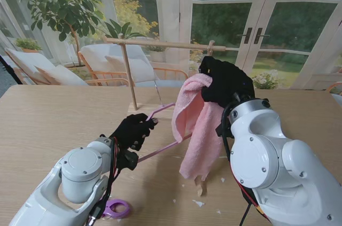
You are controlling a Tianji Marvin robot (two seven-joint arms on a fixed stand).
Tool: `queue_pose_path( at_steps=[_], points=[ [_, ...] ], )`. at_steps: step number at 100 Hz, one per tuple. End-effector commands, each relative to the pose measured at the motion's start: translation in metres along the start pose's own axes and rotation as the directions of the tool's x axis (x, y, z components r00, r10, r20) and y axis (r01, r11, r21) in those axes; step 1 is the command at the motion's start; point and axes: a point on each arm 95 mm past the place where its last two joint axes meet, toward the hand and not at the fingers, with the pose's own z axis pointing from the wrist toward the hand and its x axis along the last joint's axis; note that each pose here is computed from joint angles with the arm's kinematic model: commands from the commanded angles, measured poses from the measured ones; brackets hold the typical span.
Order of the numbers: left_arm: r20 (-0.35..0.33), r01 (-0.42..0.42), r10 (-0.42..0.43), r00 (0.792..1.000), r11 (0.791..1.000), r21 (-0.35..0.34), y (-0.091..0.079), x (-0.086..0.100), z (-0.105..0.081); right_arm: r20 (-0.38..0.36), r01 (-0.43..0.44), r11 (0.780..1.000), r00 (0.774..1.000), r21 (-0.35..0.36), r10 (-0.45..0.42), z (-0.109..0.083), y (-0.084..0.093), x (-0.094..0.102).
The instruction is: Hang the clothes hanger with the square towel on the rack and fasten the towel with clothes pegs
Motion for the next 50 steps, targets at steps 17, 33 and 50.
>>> queue_pose_path(
  at_steps=[17, 33, 50],
  points=[
    [-0.021, 0.055, -0.056, 0.998, 0.998, -0.043, 0.009, 0.013, -0.012, -0.011, 0.004, 1.000, 1.000, 0.024, -0.004, -0.005, -0.003, 0.010],
    [-0.020, 0.082, -0.083, 0.996, 0.995, -0.050, 0.010, 0.019, -0.016, 0.003, 0.027, 0.999, 1.000, 0.047, -0.027, -0.006, -0.010, 0.007],
    [-0.019, 0.097, -0.099, 0.995, 0.993, -0.063, 0.010, 0.024, -0.019, 0.015, 0.027, 0.998, 0.999, 0.058, -0.028, 0.000, -0.020, 0.002]
  ],
)
